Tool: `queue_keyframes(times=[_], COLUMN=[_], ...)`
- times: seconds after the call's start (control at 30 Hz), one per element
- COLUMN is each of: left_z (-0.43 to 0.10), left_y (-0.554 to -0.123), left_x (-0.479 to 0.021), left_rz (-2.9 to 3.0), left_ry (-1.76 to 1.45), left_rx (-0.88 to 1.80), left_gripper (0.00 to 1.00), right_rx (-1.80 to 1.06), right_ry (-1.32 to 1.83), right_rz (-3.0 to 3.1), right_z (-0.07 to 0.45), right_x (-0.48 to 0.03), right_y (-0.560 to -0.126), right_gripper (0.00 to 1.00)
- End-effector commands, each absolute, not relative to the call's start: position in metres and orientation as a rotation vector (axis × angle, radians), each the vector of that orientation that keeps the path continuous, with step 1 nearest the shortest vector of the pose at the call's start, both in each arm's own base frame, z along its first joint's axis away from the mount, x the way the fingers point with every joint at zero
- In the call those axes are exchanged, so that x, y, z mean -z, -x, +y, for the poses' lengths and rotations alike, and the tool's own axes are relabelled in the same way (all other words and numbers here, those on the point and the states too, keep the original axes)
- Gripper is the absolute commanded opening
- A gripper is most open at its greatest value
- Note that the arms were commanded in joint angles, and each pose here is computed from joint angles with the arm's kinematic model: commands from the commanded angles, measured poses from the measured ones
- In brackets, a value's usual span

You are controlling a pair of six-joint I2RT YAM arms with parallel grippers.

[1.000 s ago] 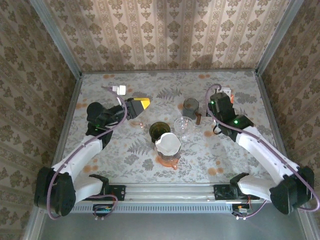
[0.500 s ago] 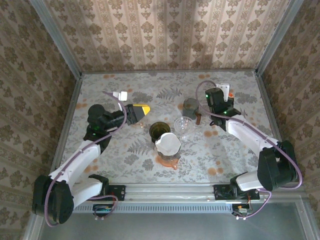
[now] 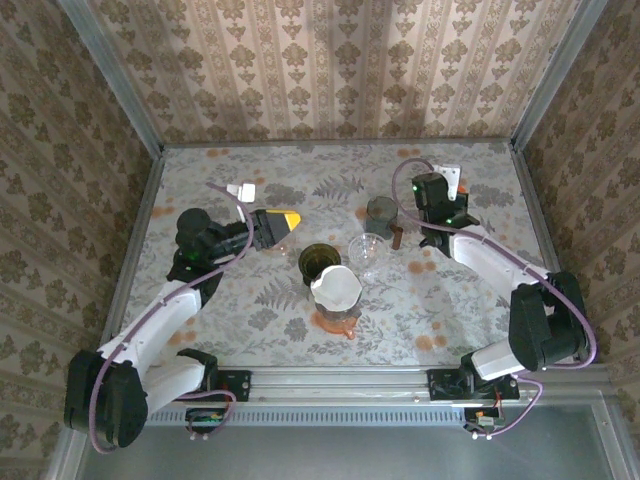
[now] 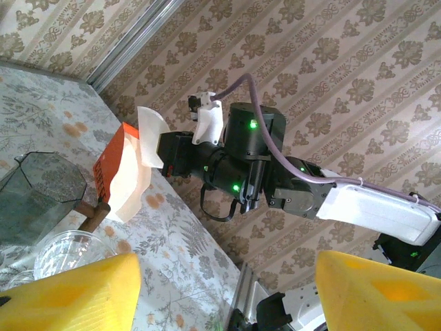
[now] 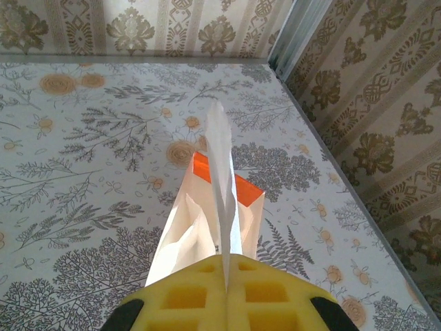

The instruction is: Place the coffee filter in the dripper

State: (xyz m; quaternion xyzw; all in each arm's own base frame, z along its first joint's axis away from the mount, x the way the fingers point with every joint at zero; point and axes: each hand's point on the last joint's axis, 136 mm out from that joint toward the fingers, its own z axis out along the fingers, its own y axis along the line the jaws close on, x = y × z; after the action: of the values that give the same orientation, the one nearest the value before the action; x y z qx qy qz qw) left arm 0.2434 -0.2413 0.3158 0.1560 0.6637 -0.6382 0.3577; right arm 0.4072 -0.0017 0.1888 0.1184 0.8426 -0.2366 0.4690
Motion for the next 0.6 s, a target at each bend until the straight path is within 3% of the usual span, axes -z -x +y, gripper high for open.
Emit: queue_keyframes(times=[0.0,0.3,0.5,0.57], left_z=[-0.240,-0.240,-0.239,-0.239], left_y=[-0.242,-0.243,-0.242,-0.241], left_x=[-0.320,-0.316,-0.315,-0.315], left_rz=[1.680,1.693,1.695,1.694], left_ry=[-0.434,-0.425,-0.422,-0.426], left_rx=[1.617,1.621,1.622,1.621], left_gripper=[0.69,0.69,0.69,0.69], right_rx=[0.571,0.554,0.539,0.531], right_ry=[-0.345,-0.418,-0.474,-0.485], right_rz=[2.086,2.116,2.165,2.174], right_z=[-0.005,-0.008,-0.009,-0.009], right_x=[-0.169,-0.148,-0.140,-0.139], right_y=[-0.404,-0.393,-0.386,-0.385], right_gripper=[0.00,0.01,0.23,0.37])
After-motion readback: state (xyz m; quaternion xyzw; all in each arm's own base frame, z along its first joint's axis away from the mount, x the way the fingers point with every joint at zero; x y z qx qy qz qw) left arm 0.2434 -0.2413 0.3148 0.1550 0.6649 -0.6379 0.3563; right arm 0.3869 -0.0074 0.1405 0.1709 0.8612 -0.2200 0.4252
